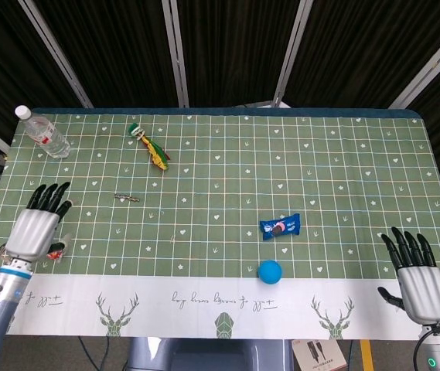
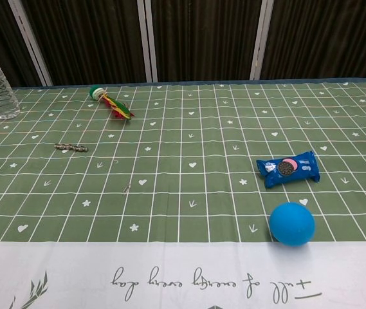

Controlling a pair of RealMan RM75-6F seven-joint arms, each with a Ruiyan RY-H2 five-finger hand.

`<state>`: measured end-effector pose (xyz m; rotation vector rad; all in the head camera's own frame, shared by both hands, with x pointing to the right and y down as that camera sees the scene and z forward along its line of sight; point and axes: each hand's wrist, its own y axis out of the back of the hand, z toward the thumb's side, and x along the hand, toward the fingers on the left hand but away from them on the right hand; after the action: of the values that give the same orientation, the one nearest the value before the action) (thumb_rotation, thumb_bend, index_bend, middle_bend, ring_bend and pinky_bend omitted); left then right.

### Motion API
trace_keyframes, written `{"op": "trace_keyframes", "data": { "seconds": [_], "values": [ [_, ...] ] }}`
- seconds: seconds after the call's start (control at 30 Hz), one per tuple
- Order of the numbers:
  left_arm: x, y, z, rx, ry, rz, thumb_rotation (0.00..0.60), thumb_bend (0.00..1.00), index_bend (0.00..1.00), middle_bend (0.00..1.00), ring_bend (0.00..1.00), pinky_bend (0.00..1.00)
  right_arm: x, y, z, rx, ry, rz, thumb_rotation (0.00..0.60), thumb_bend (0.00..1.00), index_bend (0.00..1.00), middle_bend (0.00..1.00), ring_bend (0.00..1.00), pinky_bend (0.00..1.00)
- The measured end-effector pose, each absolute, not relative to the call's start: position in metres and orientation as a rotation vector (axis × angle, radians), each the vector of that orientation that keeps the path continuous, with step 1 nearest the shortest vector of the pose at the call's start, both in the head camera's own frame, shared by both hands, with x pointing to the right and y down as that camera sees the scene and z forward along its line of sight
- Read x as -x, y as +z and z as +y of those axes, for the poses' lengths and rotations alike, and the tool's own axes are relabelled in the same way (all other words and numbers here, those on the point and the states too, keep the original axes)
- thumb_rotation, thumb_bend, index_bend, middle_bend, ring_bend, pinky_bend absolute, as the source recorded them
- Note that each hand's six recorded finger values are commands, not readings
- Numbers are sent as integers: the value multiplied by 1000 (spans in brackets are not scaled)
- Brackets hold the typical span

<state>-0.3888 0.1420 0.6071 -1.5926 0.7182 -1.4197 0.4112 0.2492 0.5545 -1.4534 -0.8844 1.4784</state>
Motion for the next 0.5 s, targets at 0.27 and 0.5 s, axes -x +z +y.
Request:
{"op": "trace_keyframes", "data": {
  "seconds": [0.27,0.5],
  "values": [
    [356,649,100,1558,-1443,633,600,238,346,0,0,0,-414,556,249,1487,1504,-903,600,24,93,0,0,26],
    [324,681,77,1560,-1437,582,600,281,361,0,0,0,-413,556,251,1524,1517,-912,600,25,92,0,0,26]
  ]
}}
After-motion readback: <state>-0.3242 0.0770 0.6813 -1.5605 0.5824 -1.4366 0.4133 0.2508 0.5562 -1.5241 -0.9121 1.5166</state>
